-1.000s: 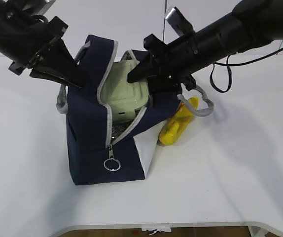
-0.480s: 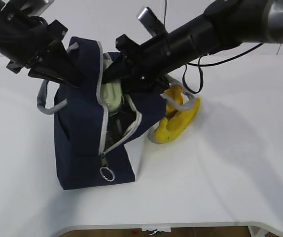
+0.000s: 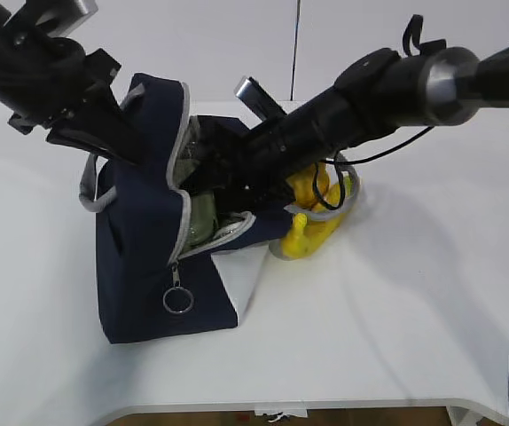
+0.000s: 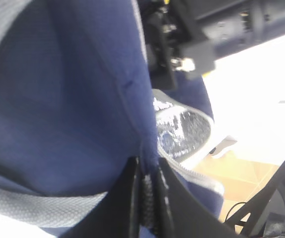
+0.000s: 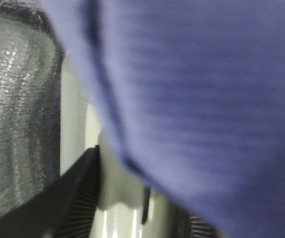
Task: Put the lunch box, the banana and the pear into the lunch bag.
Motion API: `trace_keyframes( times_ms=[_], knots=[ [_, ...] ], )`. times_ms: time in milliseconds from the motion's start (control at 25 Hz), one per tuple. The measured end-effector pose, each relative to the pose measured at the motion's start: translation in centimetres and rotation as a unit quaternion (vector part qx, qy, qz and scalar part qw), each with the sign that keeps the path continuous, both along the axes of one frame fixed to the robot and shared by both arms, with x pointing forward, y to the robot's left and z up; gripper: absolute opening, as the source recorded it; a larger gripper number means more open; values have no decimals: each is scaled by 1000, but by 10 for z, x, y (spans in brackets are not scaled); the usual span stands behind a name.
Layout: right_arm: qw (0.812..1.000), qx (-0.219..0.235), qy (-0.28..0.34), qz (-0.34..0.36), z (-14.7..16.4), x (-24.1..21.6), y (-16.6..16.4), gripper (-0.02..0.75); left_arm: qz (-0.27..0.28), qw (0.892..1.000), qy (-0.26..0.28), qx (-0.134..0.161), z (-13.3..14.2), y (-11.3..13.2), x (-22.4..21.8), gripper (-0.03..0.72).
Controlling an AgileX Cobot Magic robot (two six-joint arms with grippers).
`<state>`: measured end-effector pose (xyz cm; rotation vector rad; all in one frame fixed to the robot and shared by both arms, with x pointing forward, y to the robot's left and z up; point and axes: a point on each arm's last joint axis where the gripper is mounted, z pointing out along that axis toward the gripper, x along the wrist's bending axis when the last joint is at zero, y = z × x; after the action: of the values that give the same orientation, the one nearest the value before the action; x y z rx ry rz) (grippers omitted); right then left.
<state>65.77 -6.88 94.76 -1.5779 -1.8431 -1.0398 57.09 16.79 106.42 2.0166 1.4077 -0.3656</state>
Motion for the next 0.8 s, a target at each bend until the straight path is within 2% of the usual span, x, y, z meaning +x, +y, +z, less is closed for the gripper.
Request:
trace_keyframes(
  times_ms=[280, 520, 680, 800],
  knots=[
    [1000, -2, 5, -5, -8, 3, 1, 392, -1, 1000, -1, 3, 0, 0, 0, 15],
    [1000, -8, 10, 10, -1, 3, 2, 534, -1, 1000, -1, 5, 0, 1, 0, 15],
    [998, -48, 11, 38, 12, 5, 0, 563, -1, 1000, -1, 5, 0, 1, 0, 15],
    [992, -109, 9, 65, 28, 7, -6, 567, -2, 1000, 0, 5, -1, 1, 0, 15]
  ],
)
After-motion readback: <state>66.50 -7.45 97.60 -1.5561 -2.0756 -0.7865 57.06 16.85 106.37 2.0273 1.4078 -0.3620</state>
